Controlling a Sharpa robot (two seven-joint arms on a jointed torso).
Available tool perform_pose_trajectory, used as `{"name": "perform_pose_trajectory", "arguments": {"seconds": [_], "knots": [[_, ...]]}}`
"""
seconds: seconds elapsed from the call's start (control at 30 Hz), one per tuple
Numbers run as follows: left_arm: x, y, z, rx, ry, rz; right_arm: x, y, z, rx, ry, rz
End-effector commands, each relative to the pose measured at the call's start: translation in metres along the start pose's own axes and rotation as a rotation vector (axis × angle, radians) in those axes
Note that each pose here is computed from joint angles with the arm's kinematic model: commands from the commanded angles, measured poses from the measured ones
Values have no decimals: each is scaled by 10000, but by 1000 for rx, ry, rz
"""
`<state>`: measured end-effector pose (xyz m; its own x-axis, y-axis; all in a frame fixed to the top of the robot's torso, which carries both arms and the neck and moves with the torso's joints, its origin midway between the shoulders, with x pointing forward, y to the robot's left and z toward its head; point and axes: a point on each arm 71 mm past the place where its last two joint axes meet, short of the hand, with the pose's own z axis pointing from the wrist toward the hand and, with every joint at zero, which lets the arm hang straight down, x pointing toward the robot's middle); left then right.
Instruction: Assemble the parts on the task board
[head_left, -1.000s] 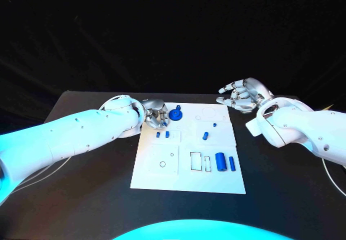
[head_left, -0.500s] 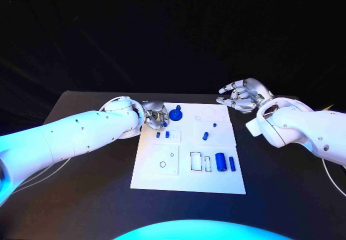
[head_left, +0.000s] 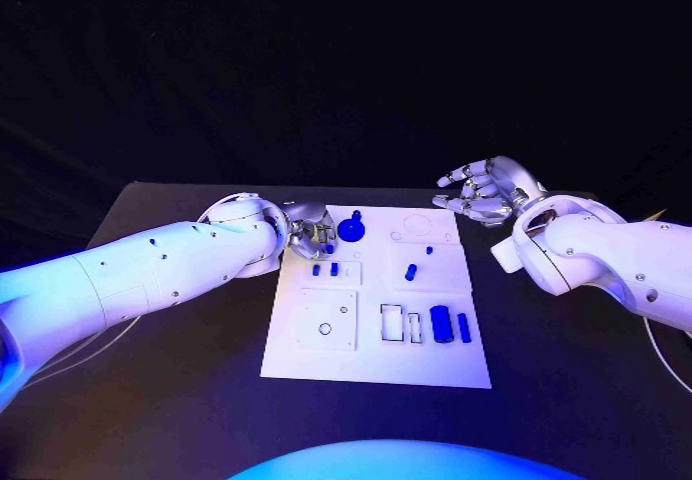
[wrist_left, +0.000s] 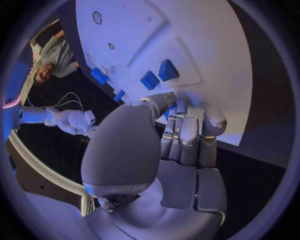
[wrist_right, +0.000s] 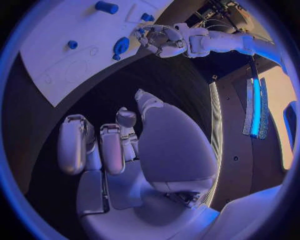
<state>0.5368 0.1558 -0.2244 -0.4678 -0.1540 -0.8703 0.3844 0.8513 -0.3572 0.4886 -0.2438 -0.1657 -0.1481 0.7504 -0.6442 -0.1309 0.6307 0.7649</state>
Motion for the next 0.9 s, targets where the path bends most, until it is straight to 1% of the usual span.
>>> {"name": "perform_pose_trajectory", "arguments": {"seconds": [0.03,0.3,0.47,0.57,0.63,0.73,0.8,0.83,0.9], "knots": [[-3,12,-3,-11,3,-6,7,3,-1,-6,5,-6],[-32,88,-29,-35,-10,-9,0,-24,6,5,18,-20],[-77,189,-75,-57,-34,-21,-15,-67,22,12,41,-42],[-120,254,-117,-64,-56,-37,-31,-101,37,8,63,-80],[-156,286,-149,-58,-77,-55,-38,-121,46,0,82,-116],[-230,320,-210,-30,-125,-110,-42,-143,61,-23,113,-189],[-294,345,-262,-11,-167,-188,-36,-156,67,-41,135,-251],[-346,367,-312,-3,-209,-266,-25,-167,69,-55,154,-309],[-405,391,-382,2,-267,-380,-6,-181,67,-73,176,-389]]}}
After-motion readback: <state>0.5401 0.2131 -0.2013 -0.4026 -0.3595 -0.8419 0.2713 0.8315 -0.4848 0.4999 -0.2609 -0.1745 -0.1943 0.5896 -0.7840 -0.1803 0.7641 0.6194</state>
